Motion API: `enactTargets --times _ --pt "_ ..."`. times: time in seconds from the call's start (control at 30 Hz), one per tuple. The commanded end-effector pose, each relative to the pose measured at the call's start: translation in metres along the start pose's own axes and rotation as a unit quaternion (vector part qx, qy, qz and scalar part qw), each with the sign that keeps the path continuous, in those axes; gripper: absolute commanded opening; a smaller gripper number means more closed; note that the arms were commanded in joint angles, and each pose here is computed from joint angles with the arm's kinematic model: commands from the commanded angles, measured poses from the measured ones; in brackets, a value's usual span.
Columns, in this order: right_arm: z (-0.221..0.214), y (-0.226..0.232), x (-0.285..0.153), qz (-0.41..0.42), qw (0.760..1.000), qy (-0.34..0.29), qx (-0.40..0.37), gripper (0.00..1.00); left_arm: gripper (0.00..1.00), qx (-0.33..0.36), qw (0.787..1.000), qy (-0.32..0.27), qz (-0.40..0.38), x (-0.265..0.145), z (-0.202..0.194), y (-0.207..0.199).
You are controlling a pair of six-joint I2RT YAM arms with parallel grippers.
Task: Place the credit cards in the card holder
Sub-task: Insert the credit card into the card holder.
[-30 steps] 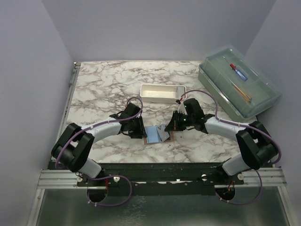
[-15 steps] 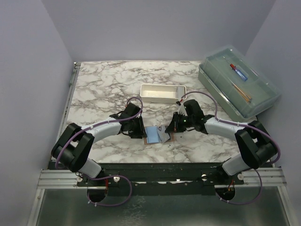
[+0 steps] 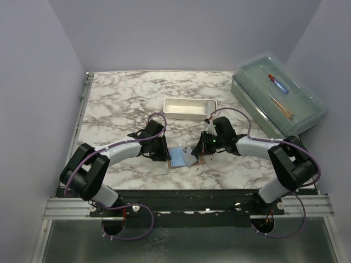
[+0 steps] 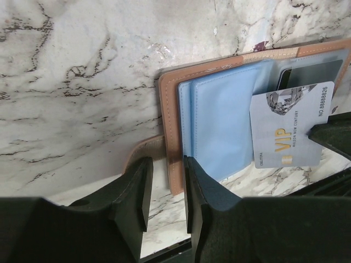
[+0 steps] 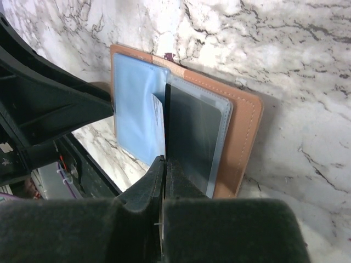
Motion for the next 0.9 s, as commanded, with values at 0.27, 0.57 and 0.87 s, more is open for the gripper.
enactTargets --times 0.27,0.57,0.87 --pt "0.014 0.0 0.015 0.031 0.999 -0.024 0.0 0.0 0.33 0.005 0.999 0.004 0.038 0.018 -0.011 0.023" --pt "0.011 -0.002 0.016 0.046 0.998 -0.051 0.004 0.0 0.32 0.003 1.0 0.003 0.028 0.015 -0.012 0.02" --pt "0.0 -0.002 0.018 0.076 0.994 -0.061 0.044 0.0 0.29 0.0 1.0 0.004 0.017 0.015 -0.012 0.015"
Point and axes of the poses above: each gripper's point midway between its finger pads, its own x axis out along the fingers, its own y axis along the line the jaws close on, z = x × y, the point moved 4 cm from there along -x, back along the fingers, and after that the axes turned 1 degree about x, right-handed, at the moved point
